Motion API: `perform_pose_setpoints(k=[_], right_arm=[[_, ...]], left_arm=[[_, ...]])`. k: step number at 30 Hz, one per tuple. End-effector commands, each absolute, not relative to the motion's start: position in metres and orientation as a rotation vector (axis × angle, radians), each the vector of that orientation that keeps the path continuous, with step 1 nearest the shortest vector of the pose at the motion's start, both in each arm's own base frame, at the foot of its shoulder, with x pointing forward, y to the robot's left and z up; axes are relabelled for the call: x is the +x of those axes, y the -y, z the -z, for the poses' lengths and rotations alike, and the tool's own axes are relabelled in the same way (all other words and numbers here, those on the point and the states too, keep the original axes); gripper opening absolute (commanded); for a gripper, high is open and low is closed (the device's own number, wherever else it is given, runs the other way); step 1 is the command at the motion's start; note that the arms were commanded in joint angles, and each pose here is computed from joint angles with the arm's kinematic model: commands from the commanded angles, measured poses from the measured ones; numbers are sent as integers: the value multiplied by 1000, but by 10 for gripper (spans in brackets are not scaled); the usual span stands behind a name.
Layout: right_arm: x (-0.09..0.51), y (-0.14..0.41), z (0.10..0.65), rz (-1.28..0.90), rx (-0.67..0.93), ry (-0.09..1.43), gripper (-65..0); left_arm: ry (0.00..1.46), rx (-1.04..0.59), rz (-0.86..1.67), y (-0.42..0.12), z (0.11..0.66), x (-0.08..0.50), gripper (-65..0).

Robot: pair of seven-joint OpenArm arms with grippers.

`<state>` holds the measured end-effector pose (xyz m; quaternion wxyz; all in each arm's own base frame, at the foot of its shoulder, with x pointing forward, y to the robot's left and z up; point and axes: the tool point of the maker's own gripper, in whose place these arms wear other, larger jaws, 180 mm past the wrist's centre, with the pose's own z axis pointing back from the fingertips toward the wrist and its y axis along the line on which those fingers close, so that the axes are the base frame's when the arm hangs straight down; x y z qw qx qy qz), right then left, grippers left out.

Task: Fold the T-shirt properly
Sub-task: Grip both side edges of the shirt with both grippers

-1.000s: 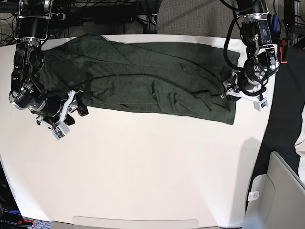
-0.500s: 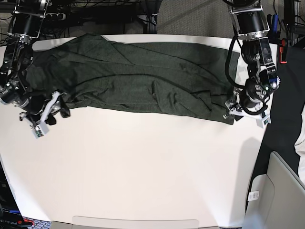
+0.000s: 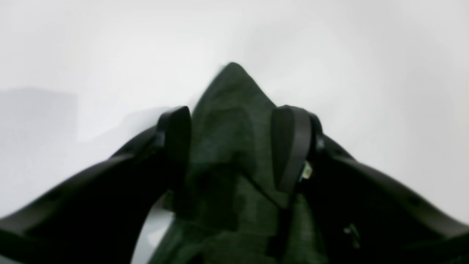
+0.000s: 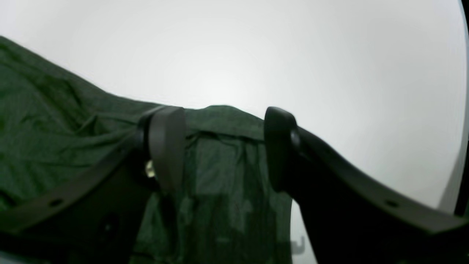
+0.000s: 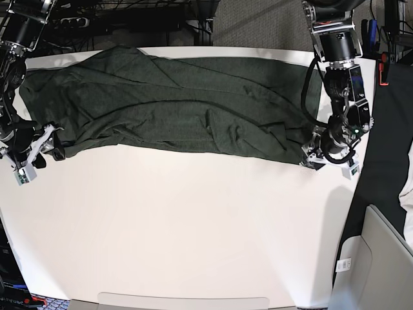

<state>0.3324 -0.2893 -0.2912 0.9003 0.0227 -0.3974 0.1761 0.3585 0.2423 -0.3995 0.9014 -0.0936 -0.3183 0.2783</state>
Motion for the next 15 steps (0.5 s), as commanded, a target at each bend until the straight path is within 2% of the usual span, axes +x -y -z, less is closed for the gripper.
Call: perform_pose_setpoints(k=[1,15], right_arm=[[339,292,273,-384,31,878,-302],[337,297,272,-359,28,883,-302]], left_arm=[[726,-185,-573,-250,384,372,-306],[731,-182,-415,-204,398,385,-307]])
